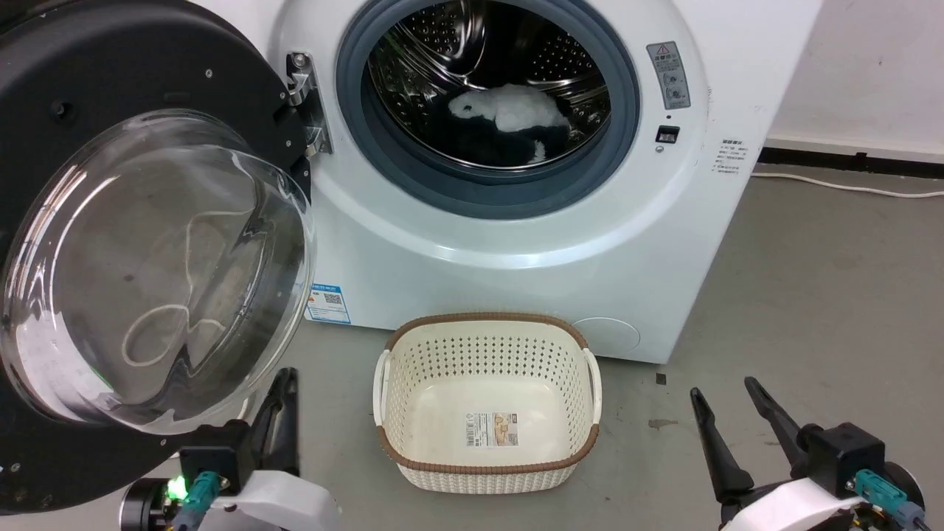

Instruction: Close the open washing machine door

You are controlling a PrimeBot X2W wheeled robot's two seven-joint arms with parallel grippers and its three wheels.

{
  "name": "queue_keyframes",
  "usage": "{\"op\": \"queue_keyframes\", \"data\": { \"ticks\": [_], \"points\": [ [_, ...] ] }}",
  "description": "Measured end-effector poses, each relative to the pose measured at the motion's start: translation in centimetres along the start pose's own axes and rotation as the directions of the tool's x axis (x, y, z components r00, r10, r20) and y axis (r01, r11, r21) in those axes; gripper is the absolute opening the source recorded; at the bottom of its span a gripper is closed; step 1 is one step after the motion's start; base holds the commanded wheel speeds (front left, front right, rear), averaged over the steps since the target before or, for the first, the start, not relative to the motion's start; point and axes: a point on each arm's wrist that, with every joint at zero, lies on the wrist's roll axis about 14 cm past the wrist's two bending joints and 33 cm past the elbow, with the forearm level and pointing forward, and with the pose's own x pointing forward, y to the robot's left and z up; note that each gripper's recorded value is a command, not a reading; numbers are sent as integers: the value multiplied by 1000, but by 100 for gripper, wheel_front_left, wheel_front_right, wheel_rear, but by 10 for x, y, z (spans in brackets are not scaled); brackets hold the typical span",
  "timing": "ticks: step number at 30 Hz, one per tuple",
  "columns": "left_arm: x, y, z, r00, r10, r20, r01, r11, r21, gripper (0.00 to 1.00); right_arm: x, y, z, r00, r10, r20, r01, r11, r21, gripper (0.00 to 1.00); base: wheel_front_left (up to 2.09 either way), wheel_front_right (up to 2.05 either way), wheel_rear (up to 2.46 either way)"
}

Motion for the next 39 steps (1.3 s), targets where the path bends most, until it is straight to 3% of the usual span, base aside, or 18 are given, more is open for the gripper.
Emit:
{"op": "queue_keyframes", "data": {
  "ticks": [6,11,17,23,32,39],
  "points": [
    [-1,14,25,996,38,84,-34,998,-43,0,1,2,-2,1000,6,-1,-6,1000,19,100,0,0,0],
    [-7,46,66,967,143,212,-123,987,-106,0,3,7,-8,1000,21,-12,-20,999,38,100,0,0,0],
    [-29,119,133,841,355,409,-292,933,-210,0,9,18,-12,998,57,-14,-56,997,59,100,0,0,0],
    [-64,188,145,720,532,445,-451,847,-282,0,16,29,-16,996,91,-17,-89,993,81,100,0,0,0],
    [-77,254,89,749,617,240,-617,782,-87,0,28,38,-31,992,119,-48,-114,988,104,100,0,0,0],
    [-78,286,53,753,653,78,-658,750,67,0,36,37,-50,989,118,-93,-107,988,115,100,0,0,0]
  ]
}}
